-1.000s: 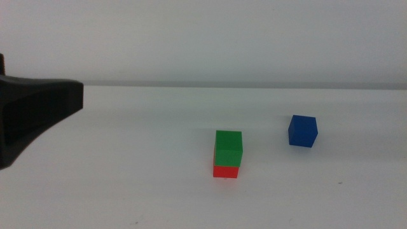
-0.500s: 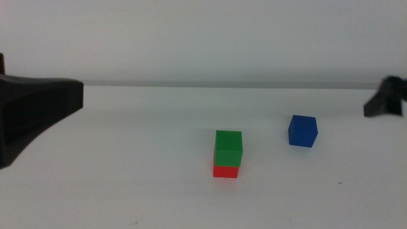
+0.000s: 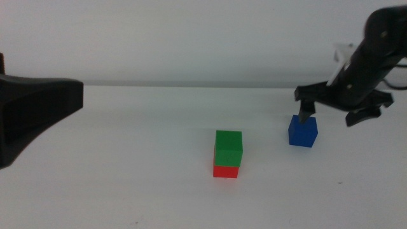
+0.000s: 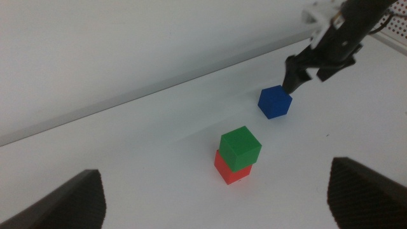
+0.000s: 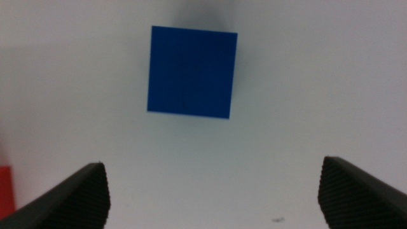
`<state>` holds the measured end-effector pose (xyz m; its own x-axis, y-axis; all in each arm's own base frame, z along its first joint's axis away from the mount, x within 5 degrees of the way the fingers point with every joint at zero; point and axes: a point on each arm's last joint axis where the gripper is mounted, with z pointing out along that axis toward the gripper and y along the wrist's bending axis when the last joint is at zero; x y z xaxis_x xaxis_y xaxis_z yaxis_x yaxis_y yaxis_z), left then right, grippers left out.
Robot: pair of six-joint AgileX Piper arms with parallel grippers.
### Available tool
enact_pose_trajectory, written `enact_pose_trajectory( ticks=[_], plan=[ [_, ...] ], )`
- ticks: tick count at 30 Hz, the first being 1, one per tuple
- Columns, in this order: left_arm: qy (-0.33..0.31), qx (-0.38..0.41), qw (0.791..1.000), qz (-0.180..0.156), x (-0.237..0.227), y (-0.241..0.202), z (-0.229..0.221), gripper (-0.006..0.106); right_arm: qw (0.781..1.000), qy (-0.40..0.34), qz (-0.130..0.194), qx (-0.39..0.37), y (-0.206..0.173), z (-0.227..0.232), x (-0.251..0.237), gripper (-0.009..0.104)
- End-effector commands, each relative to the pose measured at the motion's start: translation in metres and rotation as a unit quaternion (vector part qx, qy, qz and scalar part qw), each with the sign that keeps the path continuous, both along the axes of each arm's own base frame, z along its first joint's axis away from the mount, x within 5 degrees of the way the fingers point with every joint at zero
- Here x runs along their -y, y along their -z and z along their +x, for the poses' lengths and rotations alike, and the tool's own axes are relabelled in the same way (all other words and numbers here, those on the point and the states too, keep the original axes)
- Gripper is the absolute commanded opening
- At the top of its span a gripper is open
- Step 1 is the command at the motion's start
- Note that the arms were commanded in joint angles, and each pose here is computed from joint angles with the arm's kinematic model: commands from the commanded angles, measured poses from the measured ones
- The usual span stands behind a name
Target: Stack red cubes first, then green, then blue cubes in a specific spot.
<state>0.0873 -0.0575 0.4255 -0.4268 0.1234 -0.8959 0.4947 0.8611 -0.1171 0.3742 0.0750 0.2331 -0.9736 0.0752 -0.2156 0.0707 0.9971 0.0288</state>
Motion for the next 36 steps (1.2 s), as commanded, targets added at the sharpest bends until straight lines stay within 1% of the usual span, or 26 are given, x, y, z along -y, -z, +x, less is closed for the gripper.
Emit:
enact_pose_trajectory(
  ticks=[1,3,7,21,26,28,29,31,36],
  plan=[
    [-0.002,0.006,1.0,-0.003,0.0,0.0,0.0,0.094,1.0,0.006,-0.005,0.003,0.012,0.008,-0.002,0.086],
    [-0.002,0.006,1.0,-0.003,0.0,0.0,0.0,0.094,1.0,0.009,-0.003,0.005,0.019,0.012,-0.002,0.086],
    [-0.002,0.006,1.0,-0.003,0.0,0.0,0.0,0.094,1.0,0.017,-0.01,0.008,0.03,0.018,-0.002,0.086],
    [-0.002,0.006,1.0,-0.003,0.0,0.0,0.0,0.094,0.999,0.035,-0.001,0.017,0.058,0.031,-0.005,0.086],
    [-0.002,0.006,1.0,-0.003,0.0,0.0,0.0,0.094,0.999,0.036,-0.005,0.009,0.074,0.034,-0.005,0.086],
    [-0.002,0.006,1.0,-0.003,0.0,0.0,0.0,0.094,0.999,0.036,-0.007,0.012,0.079,0.036,-0.005,0.084],
    [-0.002,0.006,1.0,-0.003,0.0,0.0,0.0,0.094,0.999,0.038,-0.008,0.017,0.08,0.038,-0.005,0.08],
    [-0.002,0.006,1.0,-0.003,0.0,0.0,0.0,0.094,0.999,0.037,-0.006,0.025,0.081,0.039,-0.006,0.068],
    [-0.002,0.006,1.0,-0.003,0.0,0.0,0.0,0.094,0.998,0.037,0.0,0.045,0.077,0.043,-0.006,0.026]
  ],
)
